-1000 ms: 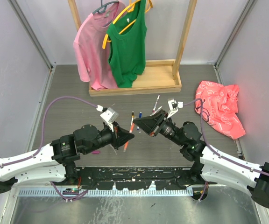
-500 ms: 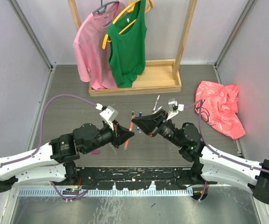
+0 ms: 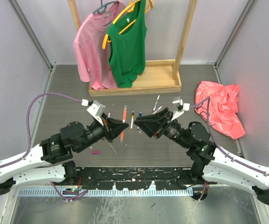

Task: Insert the pens into the pen caps
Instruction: Insert the pen cap onto the pen.

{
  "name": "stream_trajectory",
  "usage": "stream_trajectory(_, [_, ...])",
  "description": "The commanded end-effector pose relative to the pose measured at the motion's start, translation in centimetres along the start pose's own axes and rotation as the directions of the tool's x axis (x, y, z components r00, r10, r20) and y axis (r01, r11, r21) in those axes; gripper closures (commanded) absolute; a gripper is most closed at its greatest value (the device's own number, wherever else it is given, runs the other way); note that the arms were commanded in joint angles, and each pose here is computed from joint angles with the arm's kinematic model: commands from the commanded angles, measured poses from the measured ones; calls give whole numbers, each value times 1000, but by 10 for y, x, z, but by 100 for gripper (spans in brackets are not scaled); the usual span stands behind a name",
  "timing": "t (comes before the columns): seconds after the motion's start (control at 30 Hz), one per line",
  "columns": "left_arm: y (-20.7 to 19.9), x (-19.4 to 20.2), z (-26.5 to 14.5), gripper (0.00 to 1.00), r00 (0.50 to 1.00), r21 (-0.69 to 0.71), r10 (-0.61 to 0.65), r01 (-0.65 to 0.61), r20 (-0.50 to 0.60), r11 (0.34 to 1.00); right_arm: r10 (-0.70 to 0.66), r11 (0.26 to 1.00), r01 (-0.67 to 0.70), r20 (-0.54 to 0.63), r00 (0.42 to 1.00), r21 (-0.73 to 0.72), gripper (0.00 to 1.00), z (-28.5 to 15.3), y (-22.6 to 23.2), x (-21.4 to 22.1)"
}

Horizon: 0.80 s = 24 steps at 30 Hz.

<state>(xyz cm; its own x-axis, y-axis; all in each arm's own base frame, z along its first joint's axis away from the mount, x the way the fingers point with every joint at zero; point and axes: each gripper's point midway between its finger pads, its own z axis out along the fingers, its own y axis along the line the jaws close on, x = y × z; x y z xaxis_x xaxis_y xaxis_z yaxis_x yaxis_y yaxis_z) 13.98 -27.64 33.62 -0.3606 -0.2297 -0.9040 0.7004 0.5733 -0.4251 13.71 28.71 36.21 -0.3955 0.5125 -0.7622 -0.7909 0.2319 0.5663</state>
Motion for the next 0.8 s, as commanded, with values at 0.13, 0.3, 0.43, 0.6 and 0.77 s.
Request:
stream_trajectory(0.13, [-6,-18,-10,100,1000,20,22,-22,16,1000,-27,990,16,74,997,140,55,10,1,-48])
stream_trajectory(0.3, [-9,-10,-8,100,999,36,42,-41,-29,998,27,995,-36,96,995,91,48,23,14,-55])
stream_trajectory(0.43, [-12,-6,-6,100,998,50,47,-45,-51,998,35,995,-43,88,996,85,45,32,16,-55])
stream_trajectory(0.6, [-11,-1,-4,100,996,46,53,-50,-70,998,39,995,-45,71,997,86,44,35,15,-51])
stream_trajectory(0.77, [-12,1,-3,100,996,50,56,-52,-76,997,46,994,-50,46,998,93,47,34,13,-44])
